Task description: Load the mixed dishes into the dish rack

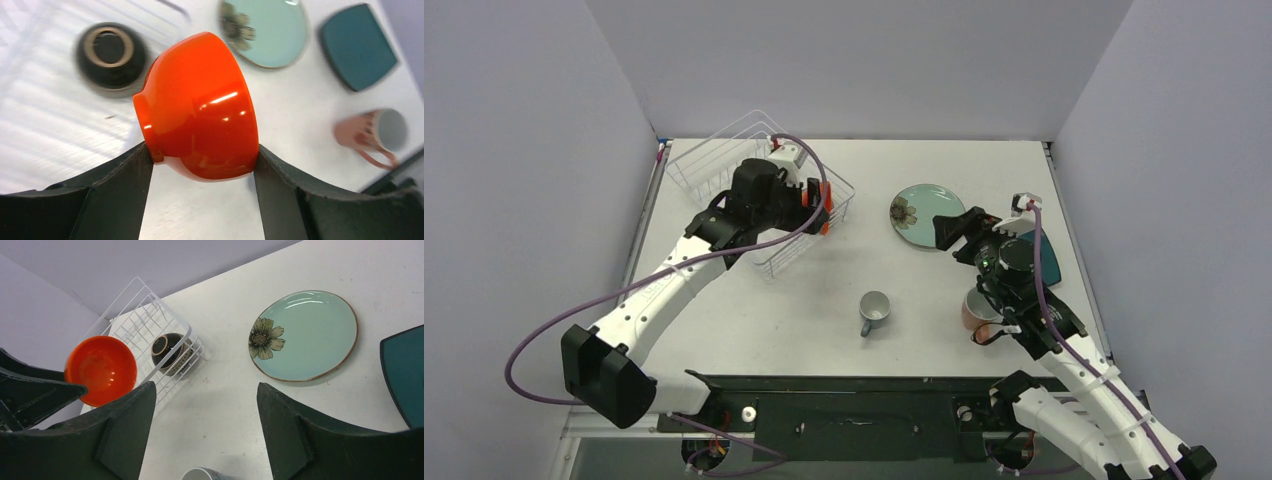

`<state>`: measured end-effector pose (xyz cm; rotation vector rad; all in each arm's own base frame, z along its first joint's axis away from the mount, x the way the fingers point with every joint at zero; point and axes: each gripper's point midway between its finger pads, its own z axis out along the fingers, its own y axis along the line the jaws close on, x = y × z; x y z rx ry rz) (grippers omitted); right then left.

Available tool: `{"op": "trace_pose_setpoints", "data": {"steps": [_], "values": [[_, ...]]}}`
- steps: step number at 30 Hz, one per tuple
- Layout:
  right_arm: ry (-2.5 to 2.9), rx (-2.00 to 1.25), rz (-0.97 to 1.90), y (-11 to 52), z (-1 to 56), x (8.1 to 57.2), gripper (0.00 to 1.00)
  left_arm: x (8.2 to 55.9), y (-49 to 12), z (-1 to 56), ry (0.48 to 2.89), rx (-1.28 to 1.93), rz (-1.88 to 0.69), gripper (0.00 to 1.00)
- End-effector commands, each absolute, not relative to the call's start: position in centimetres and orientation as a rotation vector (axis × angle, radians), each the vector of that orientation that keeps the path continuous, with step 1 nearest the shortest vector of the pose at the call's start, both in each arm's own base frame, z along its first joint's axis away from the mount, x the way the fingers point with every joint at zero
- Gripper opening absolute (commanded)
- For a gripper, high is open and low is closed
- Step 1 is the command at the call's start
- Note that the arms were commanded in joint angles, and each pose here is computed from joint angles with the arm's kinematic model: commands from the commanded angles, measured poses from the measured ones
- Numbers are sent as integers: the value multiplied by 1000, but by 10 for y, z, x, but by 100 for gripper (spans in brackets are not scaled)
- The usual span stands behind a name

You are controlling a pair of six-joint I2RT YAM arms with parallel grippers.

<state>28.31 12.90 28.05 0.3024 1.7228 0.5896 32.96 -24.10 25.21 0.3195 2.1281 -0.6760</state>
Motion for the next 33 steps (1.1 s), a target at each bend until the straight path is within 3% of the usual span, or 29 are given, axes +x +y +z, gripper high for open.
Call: {"op": "trace_pose_setpoints", "data": {"steps": [1,5,13,33], "values": [[1745,317,565,127,272,285,69,358,-169,287,2009,157,-234,0],[1752,316,570,127,270,285,68,369,-135,276,2040,90,-27,0],[1749,324,562,123,267,283,68,391,-105,236,2174,28,123,0],[1733,337,546,112,265,278,68,403,-111,157,2413,123,333,0]]}}
